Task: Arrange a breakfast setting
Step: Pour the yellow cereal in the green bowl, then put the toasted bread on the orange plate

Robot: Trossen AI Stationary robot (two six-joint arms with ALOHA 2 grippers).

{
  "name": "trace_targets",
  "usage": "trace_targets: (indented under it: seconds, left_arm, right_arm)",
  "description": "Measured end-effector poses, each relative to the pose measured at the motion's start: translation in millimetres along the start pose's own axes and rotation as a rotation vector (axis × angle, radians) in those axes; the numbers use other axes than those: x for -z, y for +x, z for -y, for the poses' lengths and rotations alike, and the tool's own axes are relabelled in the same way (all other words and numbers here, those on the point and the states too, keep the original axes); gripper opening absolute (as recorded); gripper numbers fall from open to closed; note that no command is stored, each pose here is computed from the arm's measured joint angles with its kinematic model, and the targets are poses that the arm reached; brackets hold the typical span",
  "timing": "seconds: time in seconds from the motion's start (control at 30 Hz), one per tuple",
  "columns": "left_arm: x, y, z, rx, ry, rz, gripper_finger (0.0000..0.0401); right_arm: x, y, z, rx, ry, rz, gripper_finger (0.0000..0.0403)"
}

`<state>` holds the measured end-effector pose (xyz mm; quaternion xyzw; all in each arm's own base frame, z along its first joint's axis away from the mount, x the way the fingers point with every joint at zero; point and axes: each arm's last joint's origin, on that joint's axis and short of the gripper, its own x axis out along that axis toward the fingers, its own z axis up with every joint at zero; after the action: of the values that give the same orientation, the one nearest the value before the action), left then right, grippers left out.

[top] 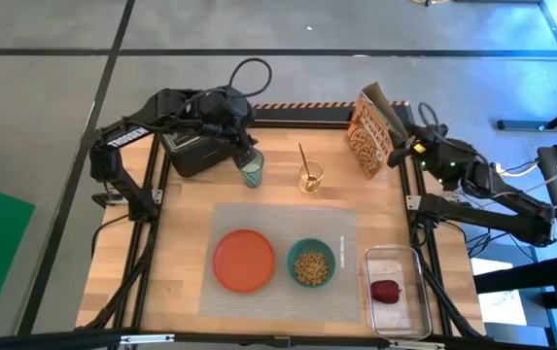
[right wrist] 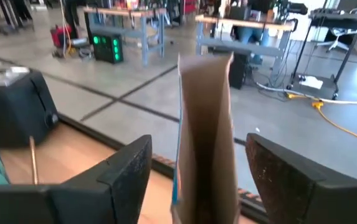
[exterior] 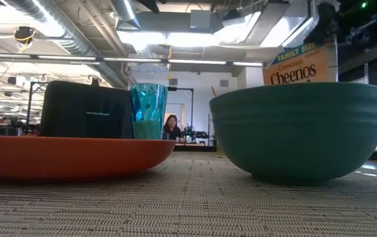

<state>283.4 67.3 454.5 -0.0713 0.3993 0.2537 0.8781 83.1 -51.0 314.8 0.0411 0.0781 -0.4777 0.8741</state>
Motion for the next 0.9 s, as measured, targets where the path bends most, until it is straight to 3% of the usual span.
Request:
trace_targets:
  seconds: [0.43, 0.57, 0.7, 0.9]
  left_arm:
    - [9, -9, 8, -0.055, -0.015, -0.028, 0.0227]
    - [15, -10, 7, -0.142, 0.031, -0.067, 0.0227]
    - [19, -5, -19, -0.227, 0.031, -0.17, 0.0227]
    - [19, 4, -72, -0.171, -0.043, -0.262, 0.0222]
  right_arm:
    - [-49, -26, 11, -0.049, 0.043, 0.138, 0.0257]
    - [-57, -31, 13, -0.082, 0.061, 0.16, 0.0257]
    - [-65, -35, 13, -0.158, 0.128, 0.19, 0.0257]
    - [-76, -37, 8, -0.295, 0.225, 0.187, 0.0255]
